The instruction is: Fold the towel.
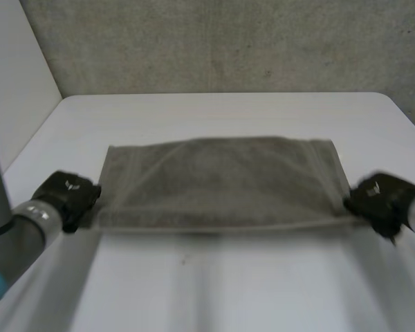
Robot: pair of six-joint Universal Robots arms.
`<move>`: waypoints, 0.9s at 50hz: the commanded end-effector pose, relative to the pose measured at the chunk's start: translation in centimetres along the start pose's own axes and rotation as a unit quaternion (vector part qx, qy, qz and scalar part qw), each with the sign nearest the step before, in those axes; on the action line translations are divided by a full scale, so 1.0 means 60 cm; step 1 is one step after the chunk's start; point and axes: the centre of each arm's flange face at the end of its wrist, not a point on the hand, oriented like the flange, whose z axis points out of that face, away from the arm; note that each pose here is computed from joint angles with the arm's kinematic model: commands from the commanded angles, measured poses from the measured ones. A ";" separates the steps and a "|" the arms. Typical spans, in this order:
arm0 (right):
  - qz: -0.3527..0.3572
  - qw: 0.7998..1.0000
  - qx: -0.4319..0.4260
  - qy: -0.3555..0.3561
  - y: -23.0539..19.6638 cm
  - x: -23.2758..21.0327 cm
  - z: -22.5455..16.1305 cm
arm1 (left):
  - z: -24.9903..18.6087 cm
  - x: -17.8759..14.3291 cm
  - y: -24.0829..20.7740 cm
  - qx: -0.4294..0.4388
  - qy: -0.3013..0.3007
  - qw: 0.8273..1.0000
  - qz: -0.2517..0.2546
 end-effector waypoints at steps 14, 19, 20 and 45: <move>-0.019 1.000 -0.014 0.008 0.011 0.029 0.030 | 0.028 0.000 -0.003 -0.024 0.053 0.997 0.050; -0.043 0.997 -0.007 0.057 -0.019 0.027 0.103 | 0.112 -0.003 -0.030 0.002 0.041 0.998 0.057; -0.046 0.996 -0.006 0.077 -0.018 0.033 0.122 | 0.113 -0.003 -0.030 0.002 0.041 0.998 0.057; -0.061 0.971 0.027 0.228 -0.024 0.052 0.251 | 0.293 0.019 -0.084 0.084 0.003 0.996 0.036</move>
